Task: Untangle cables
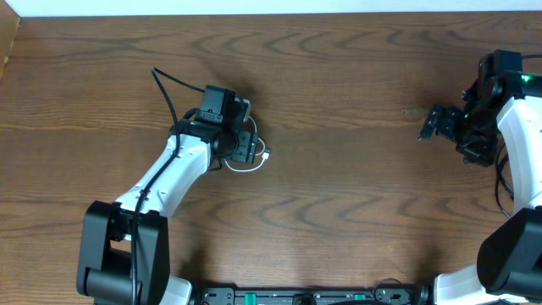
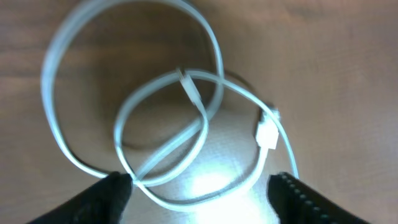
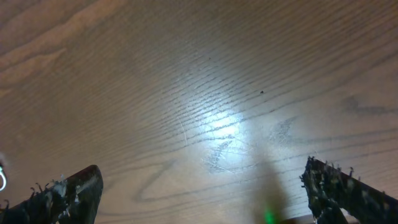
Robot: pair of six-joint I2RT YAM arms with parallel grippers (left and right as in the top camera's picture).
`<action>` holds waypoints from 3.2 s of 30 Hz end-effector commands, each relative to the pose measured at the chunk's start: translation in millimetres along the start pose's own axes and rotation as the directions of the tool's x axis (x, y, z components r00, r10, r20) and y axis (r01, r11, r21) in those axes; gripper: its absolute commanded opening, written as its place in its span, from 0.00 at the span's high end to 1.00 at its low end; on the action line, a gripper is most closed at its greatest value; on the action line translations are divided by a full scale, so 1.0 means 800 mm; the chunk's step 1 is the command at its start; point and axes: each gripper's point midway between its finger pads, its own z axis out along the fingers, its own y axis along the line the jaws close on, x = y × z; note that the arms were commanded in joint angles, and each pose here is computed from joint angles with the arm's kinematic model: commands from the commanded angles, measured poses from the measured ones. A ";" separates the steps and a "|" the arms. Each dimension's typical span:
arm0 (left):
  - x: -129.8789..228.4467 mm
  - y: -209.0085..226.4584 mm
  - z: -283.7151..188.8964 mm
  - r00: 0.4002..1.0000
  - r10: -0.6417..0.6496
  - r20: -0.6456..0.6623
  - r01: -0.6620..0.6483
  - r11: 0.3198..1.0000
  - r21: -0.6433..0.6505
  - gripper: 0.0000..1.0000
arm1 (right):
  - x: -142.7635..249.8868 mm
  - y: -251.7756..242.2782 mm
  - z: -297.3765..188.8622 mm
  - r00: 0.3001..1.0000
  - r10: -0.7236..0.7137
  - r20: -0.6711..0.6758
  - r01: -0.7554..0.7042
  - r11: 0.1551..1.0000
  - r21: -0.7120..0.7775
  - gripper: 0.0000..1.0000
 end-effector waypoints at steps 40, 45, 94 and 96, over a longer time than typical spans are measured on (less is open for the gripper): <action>0.003 -0.062 -0.086 0.867 -0.493 -0.074 0.496 0.837 0.232 0.38 | 0.005 -0.003 0.017 1.000 -0.021 -0.006 0.021 1.000 0.012 0.01; 0.009 -0.050 -0.107 0.858 -0.512 -0.028 0.508 0.841 0.183 0.38 | 0.004 -0.003 0.017 1.000 -0.021 -0.003 0.021 1.000 0.011 0.01; -0.068 -0.235 -0.294 0.893 -0.145 0.427 -0.198 0.724 0.661 0.92 | 0.144 0.253 -0.052 0.719 -0.667 0.195 0.543 0.365 -0.757 0.01; -0.065 -0.241 -0.299 0.896 -0.133 0.423 -0.218 0.698 0.682 0.92 | 0.164 0.268 -0.051 0.676 -0.706 0.213 0.573 0.320 -0.755 0.01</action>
